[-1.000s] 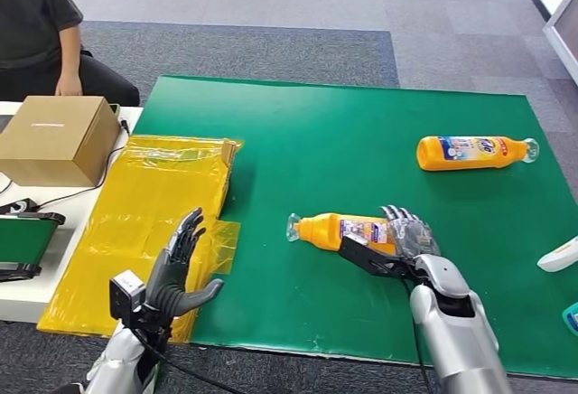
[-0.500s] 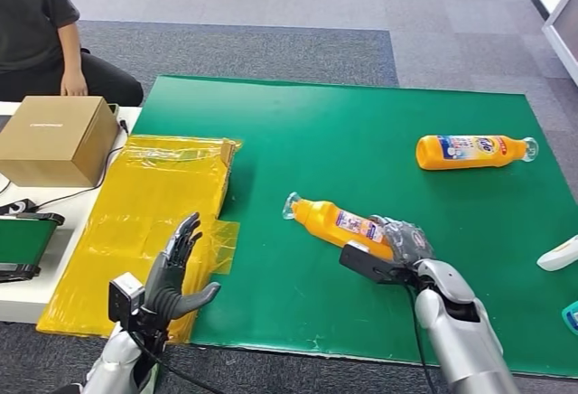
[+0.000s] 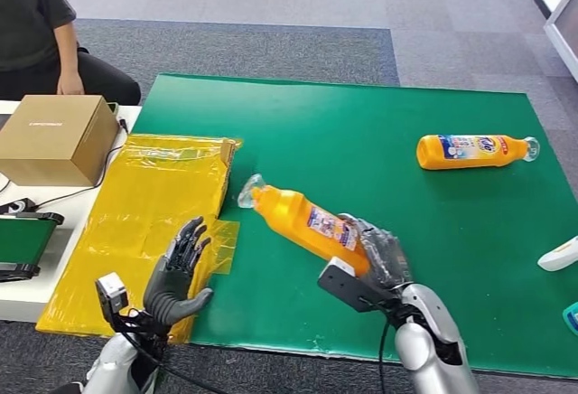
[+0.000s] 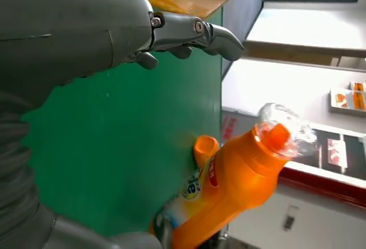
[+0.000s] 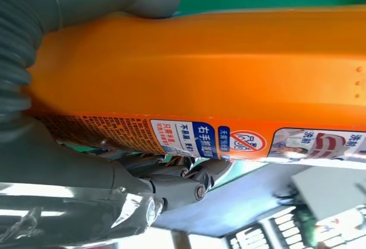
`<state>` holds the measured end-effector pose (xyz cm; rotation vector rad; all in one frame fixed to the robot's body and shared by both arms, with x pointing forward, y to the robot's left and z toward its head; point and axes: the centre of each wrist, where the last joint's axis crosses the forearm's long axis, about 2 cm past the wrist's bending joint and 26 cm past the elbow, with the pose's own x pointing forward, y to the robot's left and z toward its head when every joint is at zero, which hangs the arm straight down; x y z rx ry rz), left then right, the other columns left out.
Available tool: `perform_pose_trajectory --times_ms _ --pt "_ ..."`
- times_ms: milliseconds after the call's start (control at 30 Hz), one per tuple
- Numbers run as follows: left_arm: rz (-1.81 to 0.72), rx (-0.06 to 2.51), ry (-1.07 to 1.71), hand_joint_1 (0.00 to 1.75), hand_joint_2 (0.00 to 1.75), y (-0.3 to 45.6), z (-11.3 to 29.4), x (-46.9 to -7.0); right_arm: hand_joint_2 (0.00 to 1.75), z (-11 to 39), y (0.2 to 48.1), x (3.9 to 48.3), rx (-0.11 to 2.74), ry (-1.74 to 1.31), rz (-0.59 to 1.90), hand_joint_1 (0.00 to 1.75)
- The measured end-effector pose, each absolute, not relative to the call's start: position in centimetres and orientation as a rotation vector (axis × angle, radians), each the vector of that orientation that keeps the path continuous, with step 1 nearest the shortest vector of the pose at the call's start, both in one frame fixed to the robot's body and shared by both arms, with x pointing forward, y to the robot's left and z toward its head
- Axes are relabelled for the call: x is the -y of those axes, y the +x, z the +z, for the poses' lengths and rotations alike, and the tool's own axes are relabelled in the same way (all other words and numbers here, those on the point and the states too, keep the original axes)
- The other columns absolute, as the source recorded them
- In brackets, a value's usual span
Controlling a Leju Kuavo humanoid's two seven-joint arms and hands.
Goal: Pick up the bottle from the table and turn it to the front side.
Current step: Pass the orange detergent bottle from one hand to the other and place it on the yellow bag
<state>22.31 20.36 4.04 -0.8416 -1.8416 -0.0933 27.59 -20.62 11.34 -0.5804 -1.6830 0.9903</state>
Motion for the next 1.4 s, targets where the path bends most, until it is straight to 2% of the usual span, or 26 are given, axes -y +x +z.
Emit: perform_pose_trajectory --times_ms 400,733,767,800,833,867,900,933,967,1100,1267,1400 --pt "0.007 1.709 -1.151 0.0 1.75 25.0 3.2 -19.1 1.75 10.3 25.5 11.8 1.831 -0.238 1.032 1.75" --pt "-0.083 1.663 -1.29 0.0 1.75 25.1 3.3 -18.2 1.75 7.5 25.3 8.5 1.768 -0.198 1.223 1.75" --pt "-0.104 1.656 -1.293 0.14 1.75 25.0 3.3 -18.2 1.75 7.2 25.3 8.3 1.76 -0.2 1.248 1.75" --pt "-0.125 1.649 -1.288 0.36 1.75 25.0 3.2 -18.4 1.75 6.9 25.4 8.1 1.753 -0.202 1.268 1.75" --pt "-0.145 1.642 -1.279 0.8 1.75 24.9 3.1 -18.6 1.75 6.7 25.5 7.9 1.745 -0.202 1.285 1.62" --pt "-0.161 1.637 -1.266 1.23 1.75 24.8 2.9 -18.8 1.75 6.5 25.5 7.8 1.738 -0.202 1.298 1.2" --pt "-0.174 1.633 -1.252 1.54 1.75 24.8 2.8 -19.0 1.75 6.3 25.5 7.8 1.731 -0.202 1.307 0.76" --pt "-0.186 1.631 -1.235 1.75 1.75 24.7 2.7 -19.1 1.75 6.1 25.6 7.8 1.723 -0.203 1.314 0.33" --pt "-0.199 1.634 -1.212 1.75 1.75 24.7 2.7 -19.2 1.75 6.0 25.6 7.7 1.716 -0.204 1.318 0.01" --pt "-0.321 1.705 -0.985 1.75 1.75 25.2 3.2 -19.1 1.75 5.8 25.6 7.8 1.69 -0.234 1.308 0.0" --pt "-0.596 1.886 -0.41 1.75 1.75 25.9 5.8 -18.5 1.75 5.7 25.3 9.0 1.652 -0.314 1.252 0.0" --pt "-0.674 2.001 -0.077 1.75 1.75 25.7 8.6 -18.3 1.75 5.6 24.2 10.2 1.626 -0.347 1.204 0.0"
